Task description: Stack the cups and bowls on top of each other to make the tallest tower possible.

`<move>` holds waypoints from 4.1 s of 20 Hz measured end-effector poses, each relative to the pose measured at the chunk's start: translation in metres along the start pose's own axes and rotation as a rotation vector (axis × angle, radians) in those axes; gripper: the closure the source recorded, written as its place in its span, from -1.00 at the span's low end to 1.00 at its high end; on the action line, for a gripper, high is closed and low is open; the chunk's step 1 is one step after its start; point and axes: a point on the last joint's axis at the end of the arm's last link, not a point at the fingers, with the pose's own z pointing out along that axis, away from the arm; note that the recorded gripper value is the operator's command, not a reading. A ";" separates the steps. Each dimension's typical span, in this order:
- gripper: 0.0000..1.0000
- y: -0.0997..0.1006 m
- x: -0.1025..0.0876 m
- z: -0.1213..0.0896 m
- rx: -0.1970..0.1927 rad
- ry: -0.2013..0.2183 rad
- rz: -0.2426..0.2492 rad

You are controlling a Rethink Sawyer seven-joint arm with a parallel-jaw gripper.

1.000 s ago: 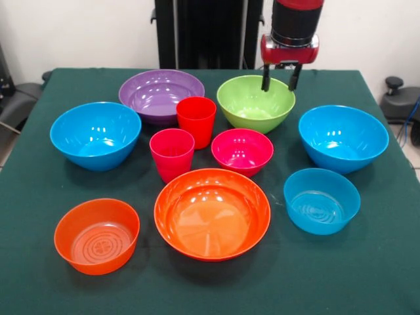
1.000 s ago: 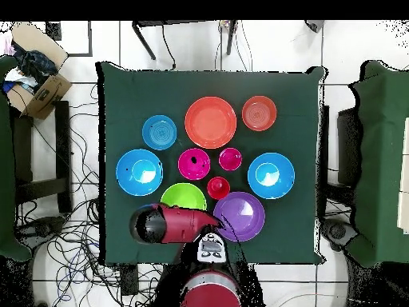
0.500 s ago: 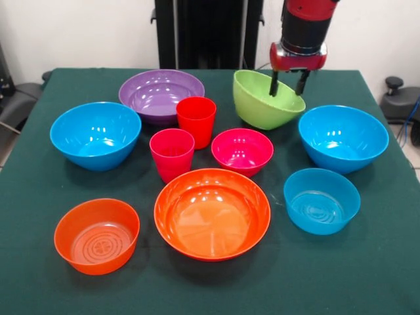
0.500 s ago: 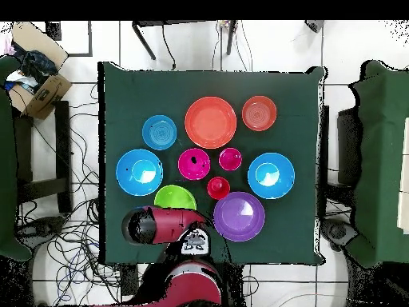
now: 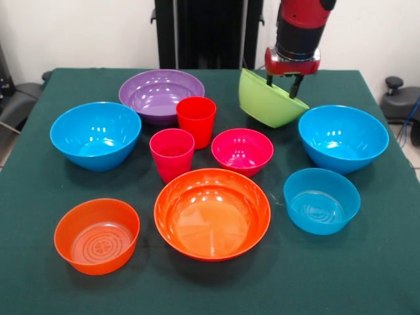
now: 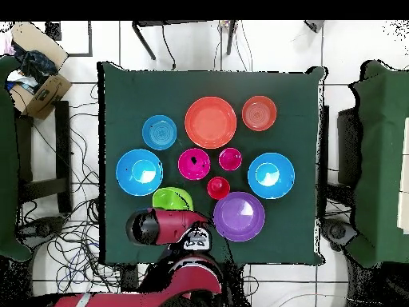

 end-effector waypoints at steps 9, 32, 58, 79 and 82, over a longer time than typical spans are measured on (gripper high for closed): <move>-1.00 -0.006 -0.005 -0.006 0.000 -0.014 0.010; -1.00 -0.026 -0.056 -0.098 -0.022 -0.179 0.052; -1.00 -0.025 -0.061 -0.098 -0.029 -0.211 0.064; -1.00 -0.023 -0.063 -0.076 -0.038 -0.176 0.079; -1.00 -0.025 -0.067 -0.075 -0.037 -0.179 0.082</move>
